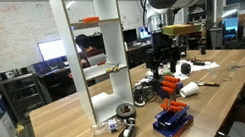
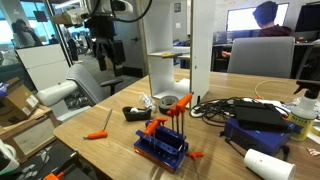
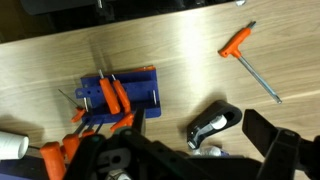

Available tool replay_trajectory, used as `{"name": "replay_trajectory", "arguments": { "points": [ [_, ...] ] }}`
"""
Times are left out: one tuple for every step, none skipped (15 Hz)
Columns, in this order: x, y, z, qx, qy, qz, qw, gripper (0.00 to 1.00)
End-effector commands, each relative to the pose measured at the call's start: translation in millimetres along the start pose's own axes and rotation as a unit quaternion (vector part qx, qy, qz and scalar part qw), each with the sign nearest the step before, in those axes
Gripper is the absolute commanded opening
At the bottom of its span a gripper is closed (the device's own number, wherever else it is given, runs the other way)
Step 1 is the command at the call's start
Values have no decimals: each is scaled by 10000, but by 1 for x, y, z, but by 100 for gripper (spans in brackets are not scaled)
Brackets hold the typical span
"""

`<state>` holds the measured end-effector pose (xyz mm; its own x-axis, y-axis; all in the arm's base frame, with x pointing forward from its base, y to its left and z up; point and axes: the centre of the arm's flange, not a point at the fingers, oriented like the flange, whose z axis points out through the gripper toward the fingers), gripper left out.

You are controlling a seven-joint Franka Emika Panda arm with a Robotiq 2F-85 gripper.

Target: Remove the scissors from the second shelf

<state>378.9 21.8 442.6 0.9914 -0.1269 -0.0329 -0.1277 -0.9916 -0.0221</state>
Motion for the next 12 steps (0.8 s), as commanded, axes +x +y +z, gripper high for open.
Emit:
{"name": "replay_trajectory", "arguments": {
  "points": [
    [22,-10,-12,64,527,266,9982,100],
    [29,-12,-15,59,646,261,9976,100],
    [38,-14,-17,73,762,231,9968,100],
    [45,-15,-19,95,850,218,9961,100],
    [55,-16,-21,101,946,221,9952,100],
    [64,-17,-25,141,999,245,9946,100],
    [74,-17,-30,179,1073,333,9935,100],
    [85,-18,-36,214,1116,433,9926,100],
    [96,-18,-43,253,1174,532,9913,100],
    [109,-17,-51,298,1238,684,9895,100],
    [121,-16,-58,316,1295,834,9876,100],
    [135,-13,-65,398,1267,1032,9858,100]
  ]
}}
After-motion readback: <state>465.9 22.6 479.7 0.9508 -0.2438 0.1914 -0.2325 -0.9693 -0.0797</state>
